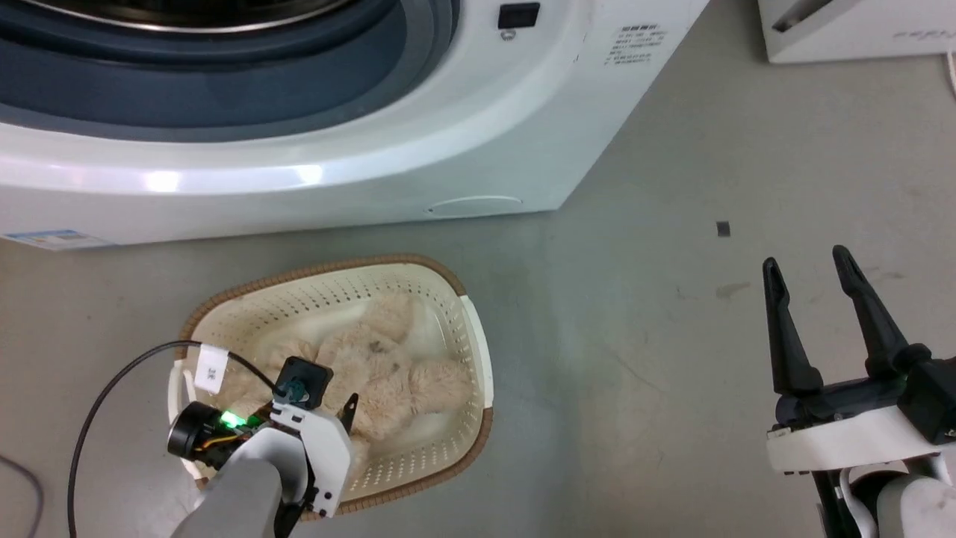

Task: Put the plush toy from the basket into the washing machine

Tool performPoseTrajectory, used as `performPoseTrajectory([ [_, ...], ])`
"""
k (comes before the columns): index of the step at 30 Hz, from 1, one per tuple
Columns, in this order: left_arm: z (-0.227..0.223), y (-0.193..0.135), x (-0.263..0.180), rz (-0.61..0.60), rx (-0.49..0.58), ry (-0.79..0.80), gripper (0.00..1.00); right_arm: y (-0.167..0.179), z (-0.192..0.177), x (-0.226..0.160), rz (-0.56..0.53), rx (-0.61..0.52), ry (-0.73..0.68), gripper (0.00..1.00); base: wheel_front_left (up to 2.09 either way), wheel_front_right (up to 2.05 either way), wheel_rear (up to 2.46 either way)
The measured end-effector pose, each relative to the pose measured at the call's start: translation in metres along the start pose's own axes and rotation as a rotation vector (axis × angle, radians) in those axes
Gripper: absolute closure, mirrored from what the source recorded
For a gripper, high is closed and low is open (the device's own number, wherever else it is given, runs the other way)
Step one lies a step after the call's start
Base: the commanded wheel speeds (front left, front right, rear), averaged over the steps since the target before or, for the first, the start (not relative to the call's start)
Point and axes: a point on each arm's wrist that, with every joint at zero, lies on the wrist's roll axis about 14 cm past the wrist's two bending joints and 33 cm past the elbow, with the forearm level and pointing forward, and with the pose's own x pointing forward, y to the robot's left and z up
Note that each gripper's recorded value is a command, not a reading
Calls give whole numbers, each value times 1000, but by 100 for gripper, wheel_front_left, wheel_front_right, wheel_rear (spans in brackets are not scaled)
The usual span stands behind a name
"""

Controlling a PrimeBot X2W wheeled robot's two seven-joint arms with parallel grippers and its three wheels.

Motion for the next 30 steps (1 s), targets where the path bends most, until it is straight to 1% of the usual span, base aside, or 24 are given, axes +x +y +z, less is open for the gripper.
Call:
performPoseTrajectory([
  [11,-28,13,29,-43,114,138,0,-5,-24,10,-11,-20,41,0,0,0,0],
  [19,-53,14,48,-94,208,233,0,-9,-45,15,-23,-21,79,0,0,0,0],
  [29,-85,24,67,-121,257,354,0,-14,-67,24,-34,-28,108,0,0,0,0],
  [30,-89,25,68,-125,258,371,40,-15,-69,25,-35,-30,113,0,0,0,0],
])
